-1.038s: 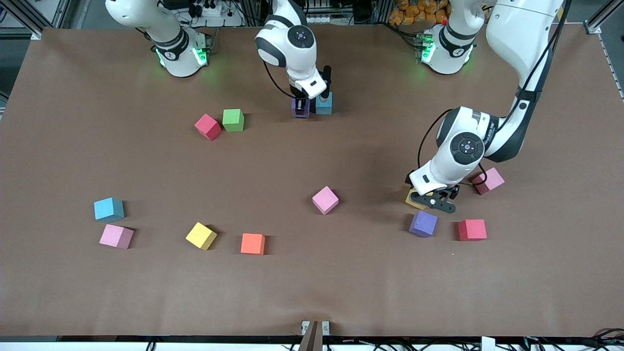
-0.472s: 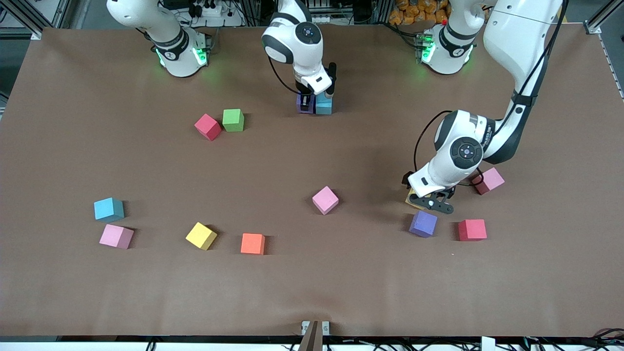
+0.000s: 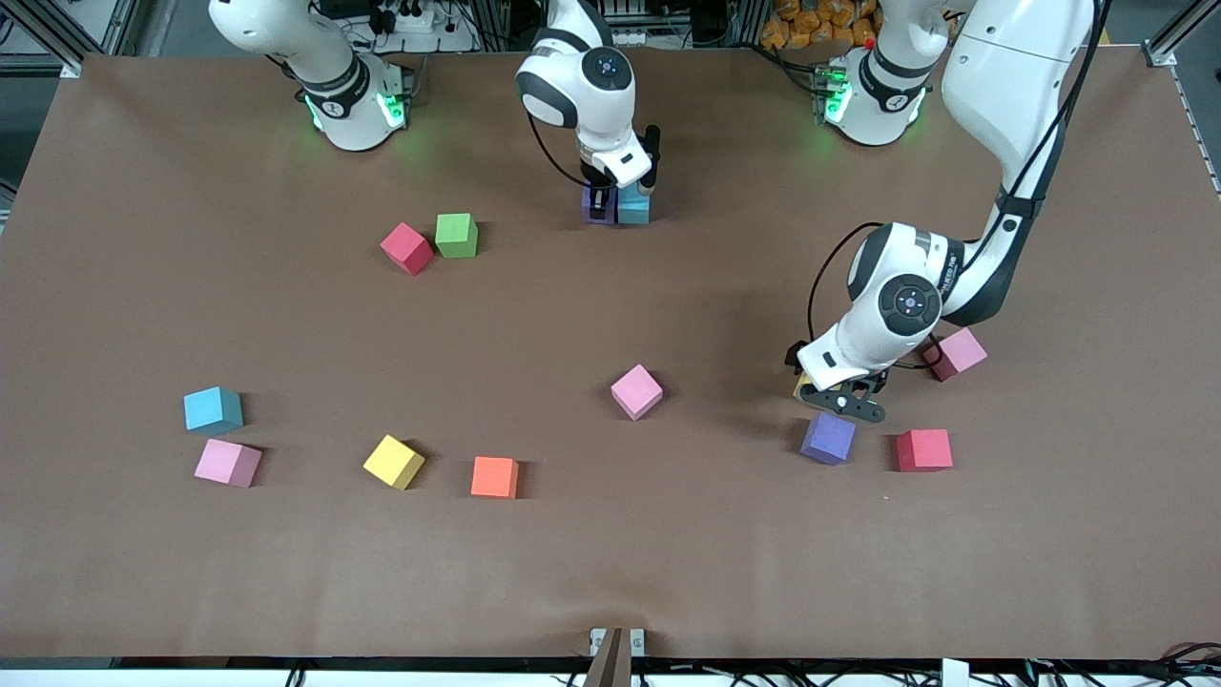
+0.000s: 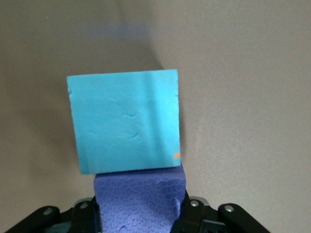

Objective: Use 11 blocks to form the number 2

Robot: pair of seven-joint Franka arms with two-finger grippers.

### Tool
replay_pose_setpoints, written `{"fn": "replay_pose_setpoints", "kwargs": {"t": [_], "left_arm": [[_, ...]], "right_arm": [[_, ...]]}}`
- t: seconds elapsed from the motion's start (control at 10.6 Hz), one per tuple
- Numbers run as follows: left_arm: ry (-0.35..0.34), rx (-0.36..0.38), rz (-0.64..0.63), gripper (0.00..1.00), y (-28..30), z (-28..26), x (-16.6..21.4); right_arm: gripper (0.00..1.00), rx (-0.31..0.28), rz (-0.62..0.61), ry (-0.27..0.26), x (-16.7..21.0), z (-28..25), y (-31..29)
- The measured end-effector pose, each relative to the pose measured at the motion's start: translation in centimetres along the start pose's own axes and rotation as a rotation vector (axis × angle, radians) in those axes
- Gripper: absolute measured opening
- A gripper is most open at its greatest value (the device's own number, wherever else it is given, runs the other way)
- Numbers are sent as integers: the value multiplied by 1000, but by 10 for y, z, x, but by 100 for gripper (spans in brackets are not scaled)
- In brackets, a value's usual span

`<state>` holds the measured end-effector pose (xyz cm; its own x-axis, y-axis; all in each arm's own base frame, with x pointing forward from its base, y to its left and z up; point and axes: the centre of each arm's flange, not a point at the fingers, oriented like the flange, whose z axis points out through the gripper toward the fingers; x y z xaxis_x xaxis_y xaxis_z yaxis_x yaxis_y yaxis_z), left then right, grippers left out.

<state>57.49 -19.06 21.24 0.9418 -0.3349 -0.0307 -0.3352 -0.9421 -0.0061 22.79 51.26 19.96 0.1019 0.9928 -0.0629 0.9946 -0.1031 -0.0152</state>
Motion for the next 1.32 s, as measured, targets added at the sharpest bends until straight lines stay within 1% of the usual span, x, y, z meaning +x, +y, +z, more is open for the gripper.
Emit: {"fn": "replay_pose_setpoints", "kwargs": {"t": [0.28,0.38,0.47,0.57,0.66,0.75,1.04,1.32], "left_arm": [[-11,-2,9,100,6,9,-1],[-14,-2,10,99,6,12,-1],[-16,-2,14,91,7,13,-2],[-16,-1,31,87,7,13,-2],[-15,-1,69,73,6,13,-1],[-12,0,110,65,5,12,-1],[-9,2,169,63,2,11,0],[14,9,237,61,16,-8,0]], "right_arm": [[54,-1,2,-1,2,2,0],[67,-1,5,0,2,1,0],[78,-1,8,1,2,1,1],[91,-1,11,0,2,1,1],[99,-1,12,-1,2,1,1],[100,0,13,-1,2,1,1],[100,3,15,-8,3,-2,1],[100,16,16,-23,2,-17,1]]}}
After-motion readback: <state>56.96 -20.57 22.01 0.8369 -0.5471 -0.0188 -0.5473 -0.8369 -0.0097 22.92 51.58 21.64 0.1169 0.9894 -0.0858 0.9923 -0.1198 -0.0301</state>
